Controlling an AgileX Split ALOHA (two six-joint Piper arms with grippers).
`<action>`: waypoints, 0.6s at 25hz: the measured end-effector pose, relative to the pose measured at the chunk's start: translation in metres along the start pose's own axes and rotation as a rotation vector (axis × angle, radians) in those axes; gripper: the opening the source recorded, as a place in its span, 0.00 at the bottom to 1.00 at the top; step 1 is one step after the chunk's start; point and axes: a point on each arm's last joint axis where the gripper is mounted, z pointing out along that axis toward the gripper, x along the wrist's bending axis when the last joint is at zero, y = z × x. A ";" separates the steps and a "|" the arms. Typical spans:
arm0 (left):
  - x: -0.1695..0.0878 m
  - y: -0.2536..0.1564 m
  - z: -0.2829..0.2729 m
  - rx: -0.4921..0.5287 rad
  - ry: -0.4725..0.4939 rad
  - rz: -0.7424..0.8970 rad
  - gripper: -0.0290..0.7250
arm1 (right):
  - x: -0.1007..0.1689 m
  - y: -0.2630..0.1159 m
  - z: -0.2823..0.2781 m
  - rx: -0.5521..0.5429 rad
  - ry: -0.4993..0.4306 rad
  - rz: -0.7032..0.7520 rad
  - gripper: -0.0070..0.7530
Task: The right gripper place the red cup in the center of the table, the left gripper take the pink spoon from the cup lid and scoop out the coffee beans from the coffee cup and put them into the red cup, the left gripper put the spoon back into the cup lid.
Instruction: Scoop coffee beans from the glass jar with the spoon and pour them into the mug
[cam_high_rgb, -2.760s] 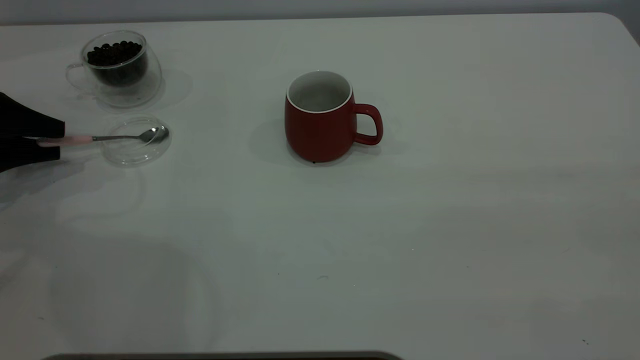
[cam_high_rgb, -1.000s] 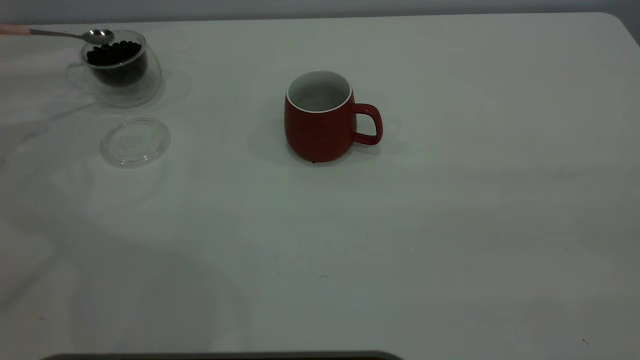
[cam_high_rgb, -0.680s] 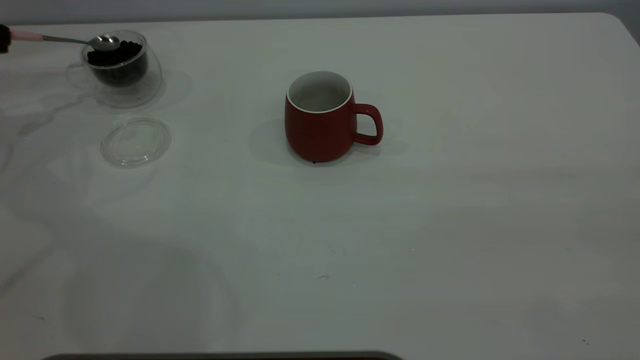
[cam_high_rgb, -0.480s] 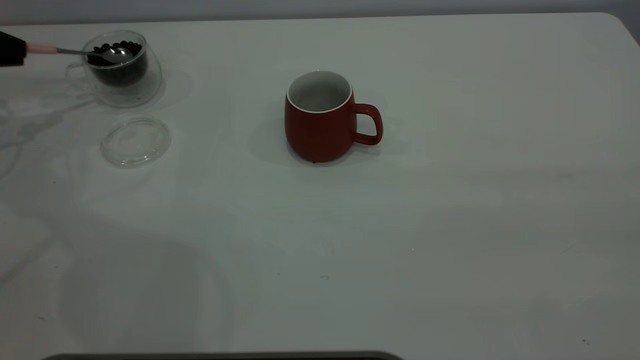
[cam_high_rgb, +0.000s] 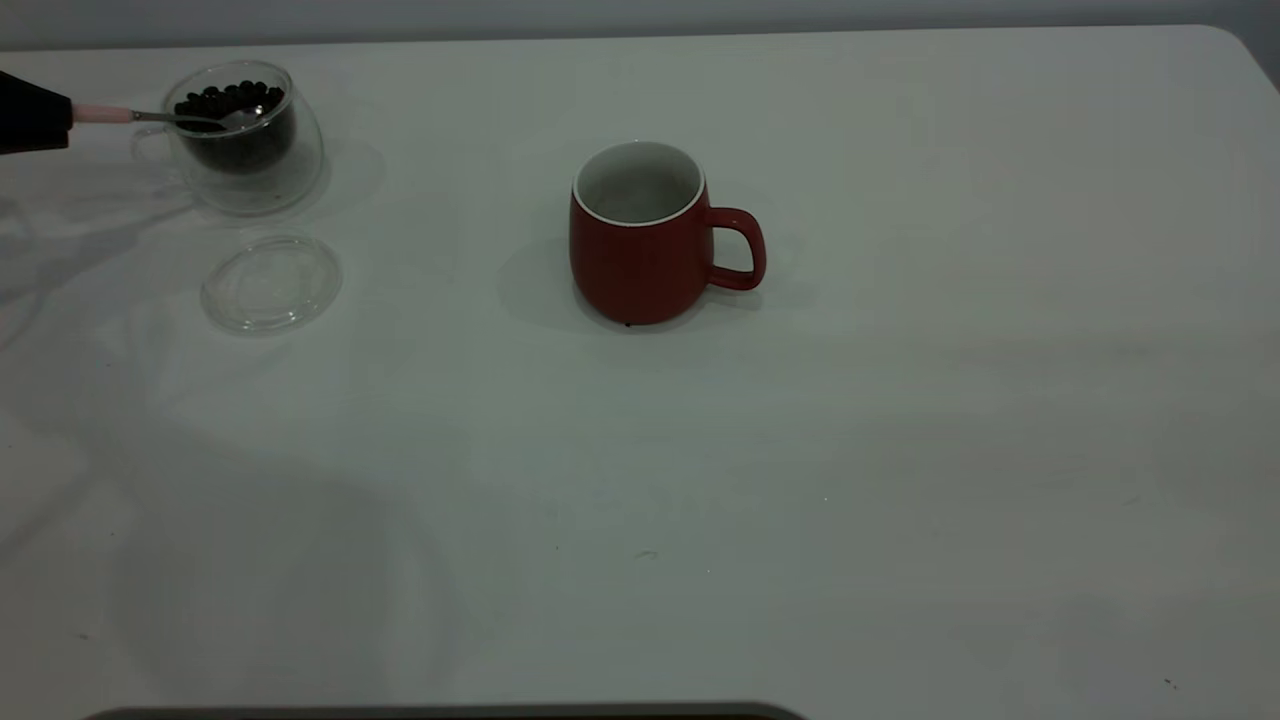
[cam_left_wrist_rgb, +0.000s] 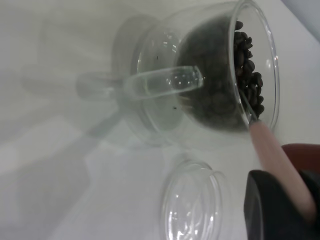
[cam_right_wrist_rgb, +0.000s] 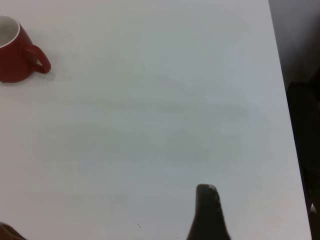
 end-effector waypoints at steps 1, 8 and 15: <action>0.000 0.000 0.000 0.000 -0.001 -0.013 0.21 | 0.000 0.000 0.000 0.000 0.000 0.000 0.79; 0.000 0.000 -0.002 -0.002 -0.015 -0.064 0.21 | 0.000 0.000 0.000 0.000 0.000 0.000 0.79; 0.011 -0.003 -0.014 -0.048 -0.099 -0.132 0.21 | 0.000 0.000 0.000 -0.001 0.000 0.000 0.79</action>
